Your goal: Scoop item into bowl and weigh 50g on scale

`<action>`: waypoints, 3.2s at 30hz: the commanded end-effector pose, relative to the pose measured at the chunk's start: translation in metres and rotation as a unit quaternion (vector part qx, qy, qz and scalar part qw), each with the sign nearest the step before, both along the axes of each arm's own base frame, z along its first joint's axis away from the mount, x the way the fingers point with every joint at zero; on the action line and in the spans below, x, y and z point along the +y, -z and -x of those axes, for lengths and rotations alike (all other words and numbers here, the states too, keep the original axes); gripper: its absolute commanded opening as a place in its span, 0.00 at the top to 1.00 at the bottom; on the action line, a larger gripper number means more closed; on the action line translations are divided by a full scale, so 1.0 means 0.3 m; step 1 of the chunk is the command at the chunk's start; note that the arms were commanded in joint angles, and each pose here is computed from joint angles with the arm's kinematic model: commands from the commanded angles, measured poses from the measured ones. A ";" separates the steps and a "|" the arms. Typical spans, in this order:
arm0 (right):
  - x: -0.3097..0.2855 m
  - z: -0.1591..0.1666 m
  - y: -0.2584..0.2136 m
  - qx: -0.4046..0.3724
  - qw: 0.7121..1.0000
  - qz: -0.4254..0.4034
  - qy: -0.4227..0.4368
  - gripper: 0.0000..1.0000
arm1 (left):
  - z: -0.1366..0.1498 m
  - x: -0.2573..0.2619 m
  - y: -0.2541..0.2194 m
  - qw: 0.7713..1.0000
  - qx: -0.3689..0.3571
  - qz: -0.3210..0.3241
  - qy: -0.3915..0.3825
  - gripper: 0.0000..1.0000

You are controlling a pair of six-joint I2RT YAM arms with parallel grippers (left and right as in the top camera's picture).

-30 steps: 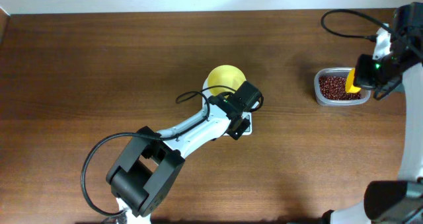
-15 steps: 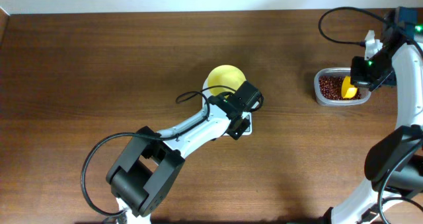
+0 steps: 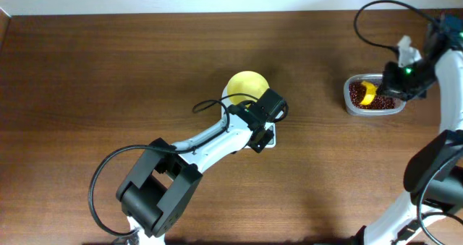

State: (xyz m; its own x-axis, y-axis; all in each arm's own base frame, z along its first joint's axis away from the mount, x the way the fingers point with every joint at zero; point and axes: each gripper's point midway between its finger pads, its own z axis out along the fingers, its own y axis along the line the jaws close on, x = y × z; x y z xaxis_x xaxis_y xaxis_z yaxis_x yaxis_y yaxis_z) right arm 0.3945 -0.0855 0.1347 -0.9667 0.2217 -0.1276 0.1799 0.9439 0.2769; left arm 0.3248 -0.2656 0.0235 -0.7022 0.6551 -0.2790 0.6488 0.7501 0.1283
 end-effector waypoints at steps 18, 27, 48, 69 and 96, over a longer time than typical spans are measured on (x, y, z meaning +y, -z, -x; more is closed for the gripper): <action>-0.089 0.128 0.084 -0.038 0.941 -0.298 0.155 0.96 | 0.007 -0.012 0.008 1.000 0.004 0.000 0.013 1.00; -0.136 0.108 -0.004 -0.096 0.903 -0.373 0.189 0.96 | 0.007 -0.012 0.008 1.000 0.004 0.000 0.013 1.00; -0.209 0.151 -0.073 -0.140 0.871 -0.418 0.214 0.96 | 0.014 -0.022 0.009 1.000 0.014 0.013 0.008 1.00; -0.207 0.155 -0.070 -0.137 0.873 -0.416 0.213 0.96 | -0.020 -0.016 0.004 0.999 0.013 0.035 -0.003 1.00; -0.207 0.155 -0.070 -0.138 0.873 -0.416 0.213 0.96 | -0.002 0.021 0.065 0.999 0.031 0.001 -0.008 1.00</action>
